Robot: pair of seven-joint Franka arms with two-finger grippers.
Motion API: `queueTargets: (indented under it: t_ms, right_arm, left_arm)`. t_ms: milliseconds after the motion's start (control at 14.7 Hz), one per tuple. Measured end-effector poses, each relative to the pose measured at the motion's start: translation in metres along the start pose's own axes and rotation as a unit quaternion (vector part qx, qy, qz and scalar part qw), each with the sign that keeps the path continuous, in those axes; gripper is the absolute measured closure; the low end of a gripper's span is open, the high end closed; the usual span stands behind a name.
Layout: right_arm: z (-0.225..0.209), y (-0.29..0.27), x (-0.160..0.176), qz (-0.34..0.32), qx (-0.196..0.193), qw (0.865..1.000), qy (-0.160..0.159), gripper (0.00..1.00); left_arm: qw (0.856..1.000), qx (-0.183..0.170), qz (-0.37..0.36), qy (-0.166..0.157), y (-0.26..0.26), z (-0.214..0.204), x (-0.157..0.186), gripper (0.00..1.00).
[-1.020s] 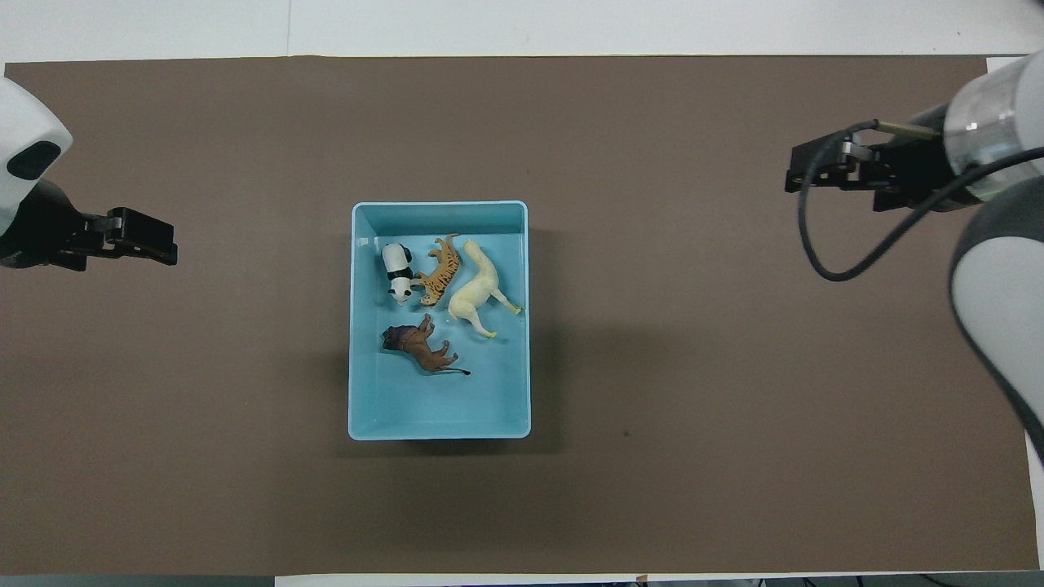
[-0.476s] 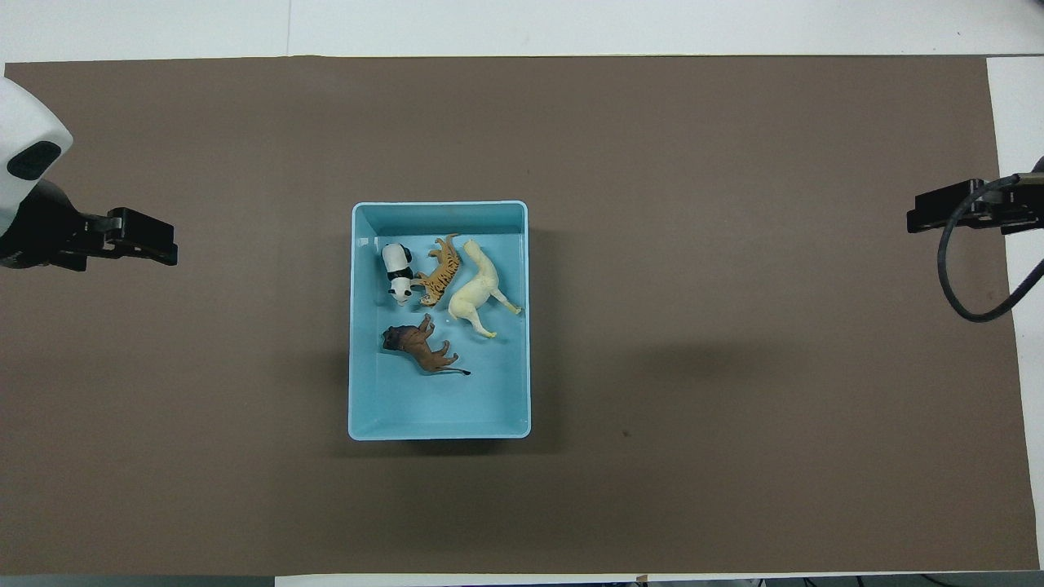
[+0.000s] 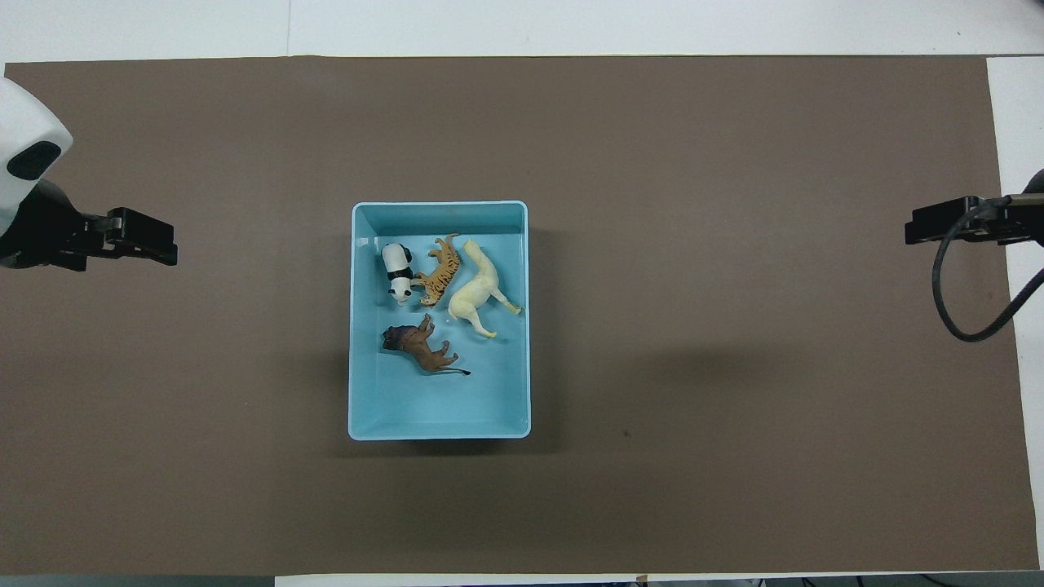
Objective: Put all toys into storage box
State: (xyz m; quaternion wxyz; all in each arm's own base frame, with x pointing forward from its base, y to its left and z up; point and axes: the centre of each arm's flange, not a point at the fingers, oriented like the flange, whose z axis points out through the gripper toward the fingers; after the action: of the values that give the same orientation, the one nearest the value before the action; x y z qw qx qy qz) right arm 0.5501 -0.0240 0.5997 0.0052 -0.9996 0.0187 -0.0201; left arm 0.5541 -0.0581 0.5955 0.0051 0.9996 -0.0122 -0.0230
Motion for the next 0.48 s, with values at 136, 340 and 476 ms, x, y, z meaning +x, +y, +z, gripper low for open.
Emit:
queueTargets:
  t_ms: [136,340,476]
  right_arm:
    - [-0.0034,0.0004,-0.0020,0.000,0.000,1.000,-0.013,0.00]
    - [-0.0016,0.0000,-0.0057,0.000,0.000,0.999,-0.032,0.00]
    - [-0.0003,-0.0007,-0.0063,-0.001,0.000,0.999,-0.036,0.00]
  left_arm:
    - [1.000,0.000,0.000,0.000,0.0000,0.0000,0.0000,0.00]
    - [1.000,0.000,0.000,0.000,0.0000,0.0000,0.0000,0.00]
    - [1.000,0.000,0.000,0.000,0.0000,0.0000,0.0000,0.00]
